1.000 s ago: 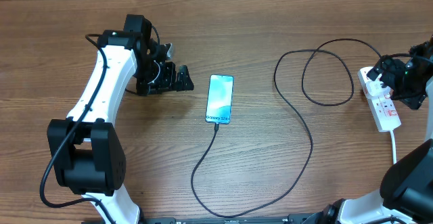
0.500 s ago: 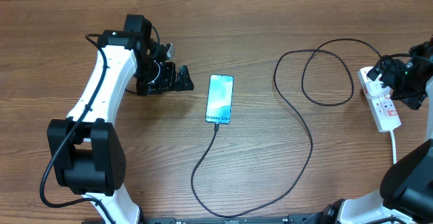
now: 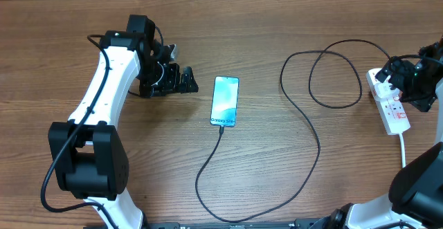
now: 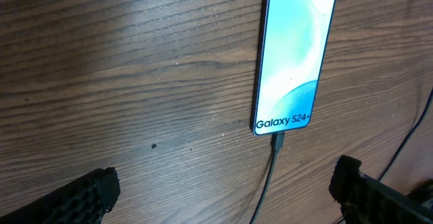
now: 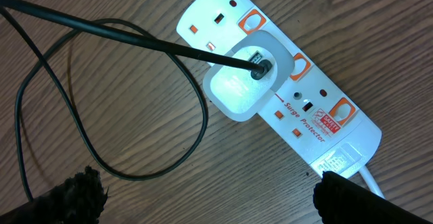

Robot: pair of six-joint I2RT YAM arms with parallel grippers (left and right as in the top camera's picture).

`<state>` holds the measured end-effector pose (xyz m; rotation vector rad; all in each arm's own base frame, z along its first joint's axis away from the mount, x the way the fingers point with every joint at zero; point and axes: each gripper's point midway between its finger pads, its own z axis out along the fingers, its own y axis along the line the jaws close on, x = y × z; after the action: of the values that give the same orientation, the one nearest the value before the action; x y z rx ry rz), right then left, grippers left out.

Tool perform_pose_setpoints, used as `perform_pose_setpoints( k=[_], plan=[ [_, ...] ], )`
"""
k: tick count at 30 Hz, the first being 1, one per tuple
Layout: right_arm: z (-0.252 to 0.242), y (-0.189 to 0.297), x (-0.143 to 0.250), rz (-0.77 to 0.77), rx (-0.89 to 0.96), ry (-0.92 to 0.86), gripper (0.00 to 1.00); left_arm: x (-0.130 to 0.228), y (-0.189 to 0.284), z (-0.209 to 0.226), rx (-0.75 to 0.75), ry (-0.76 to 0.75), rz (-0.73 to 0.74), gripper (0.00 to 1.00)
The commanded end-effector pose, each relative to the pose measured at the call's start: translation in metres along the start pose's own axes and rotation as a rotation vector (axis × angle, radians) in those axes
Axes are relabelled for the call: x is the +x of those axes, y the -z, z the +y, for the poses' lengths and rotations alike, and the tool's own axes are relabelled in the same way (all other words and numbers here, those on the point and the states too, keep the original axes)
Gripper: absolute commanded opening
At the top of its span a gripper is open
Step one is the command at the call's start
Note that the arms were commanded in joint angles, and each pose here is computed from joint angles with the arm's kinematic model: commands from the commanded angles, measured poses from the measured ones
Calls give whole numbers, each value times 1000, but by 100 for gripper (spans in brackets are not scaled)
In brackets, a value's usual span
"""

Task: Plug charger to phone and switch on socket

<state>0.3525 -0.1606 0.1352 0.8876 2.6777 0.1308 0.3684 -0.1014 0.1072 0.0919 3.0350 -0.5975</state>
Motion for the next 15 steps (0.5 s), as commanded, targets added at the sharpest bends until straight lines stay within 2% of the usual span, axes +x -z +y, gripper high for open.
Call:
perform_pose_setpoints(
  k=[1, 6, 15],
  plan=[
    [-2, 2, -2, -14, 11, 2, 100, 0, 6, -8, -1, -10, -18, 100],
    [-2, 2, -2, -14, 11, 2, 100, 2, 23, -27, 6, -62, -65, 100],
    [-2, 2, -2, -14, 11, 2, 100, 19, 94, -74, 36, -195, -264, 100]
  ],
)
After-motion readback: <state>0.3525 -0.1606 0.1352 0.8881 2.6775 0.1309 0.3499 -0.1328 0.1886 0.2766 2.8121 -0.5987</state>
